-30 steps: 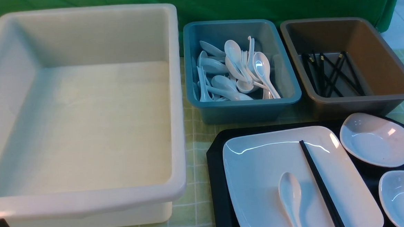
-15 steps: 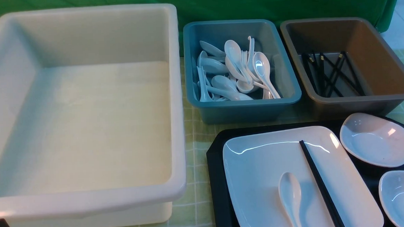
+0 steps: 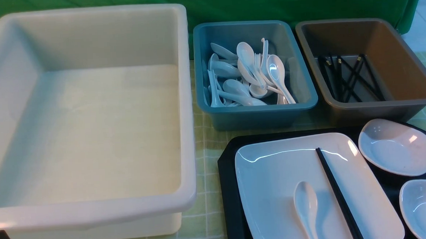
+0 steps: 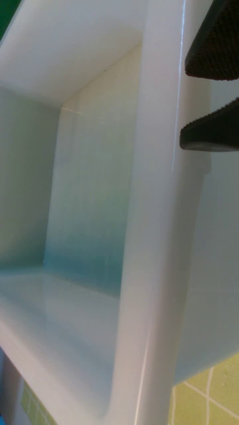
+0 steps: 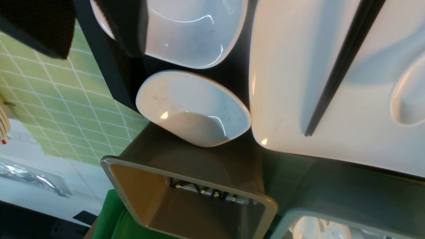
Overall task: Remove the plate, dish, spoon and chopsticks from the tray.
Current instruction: Use the right arm to grab a pair of chopsticks from the plate
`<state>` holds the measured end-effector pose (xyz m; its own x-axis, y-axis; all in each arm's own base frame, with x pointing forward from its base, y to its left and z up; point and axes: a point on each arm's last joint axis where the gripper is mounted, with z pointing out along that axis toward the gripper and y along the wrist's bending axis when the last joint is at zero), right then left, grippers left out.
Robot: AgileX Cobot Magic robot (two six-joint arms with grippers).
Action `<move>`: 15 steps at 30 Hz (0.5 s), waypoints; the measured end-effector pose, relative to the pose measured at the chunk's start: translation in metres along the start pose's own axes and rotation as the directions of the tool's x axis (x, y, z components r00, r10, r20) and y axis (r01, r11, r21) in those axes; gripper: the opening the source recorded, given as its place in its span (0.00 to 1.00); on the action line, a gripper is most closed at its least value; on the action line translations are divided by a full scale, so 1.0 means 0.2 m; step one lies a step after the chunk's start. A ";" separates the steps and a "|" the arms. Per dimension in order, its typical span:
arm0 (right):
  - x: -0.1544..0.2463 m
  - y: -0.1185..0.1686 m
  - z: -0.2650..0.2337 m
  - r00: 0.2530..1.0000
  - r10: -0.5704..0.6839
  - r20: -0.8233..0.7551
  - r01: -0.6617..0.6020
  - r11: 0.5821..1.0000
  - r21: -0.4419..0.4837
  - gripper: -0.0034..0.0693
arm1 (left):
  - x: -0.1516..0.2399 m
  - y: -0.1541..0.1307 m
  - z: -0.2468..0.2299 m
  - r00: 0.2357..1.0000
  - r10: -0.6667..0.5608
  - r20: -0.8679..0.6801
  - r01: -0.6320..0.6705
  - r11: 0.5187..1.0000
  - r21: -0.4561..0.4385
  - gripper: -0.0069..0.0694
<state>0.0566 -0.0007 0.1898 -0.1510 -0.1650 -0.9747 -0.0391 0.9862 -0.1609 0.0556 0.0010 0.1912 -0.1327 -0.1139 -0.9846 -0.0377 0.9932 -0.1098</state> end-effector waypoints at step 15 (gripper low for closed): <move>-0.01 0.00 0.00 0.997 0.078 0.019 -0.078 0.997 -0.009 0.38 | 0.00 0.00 0.00 1.000 0.000 0.000 0.000 1.000 0.000 0.38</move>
<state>0.0569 0.0003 0.1914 -0.1352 -0.0870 -0.9870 -0.0361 0.9959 -0.0828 0.0556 0.0010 0.1912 -0.1327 -0.1139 -0.9846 -0.0377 0.9932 -0.1098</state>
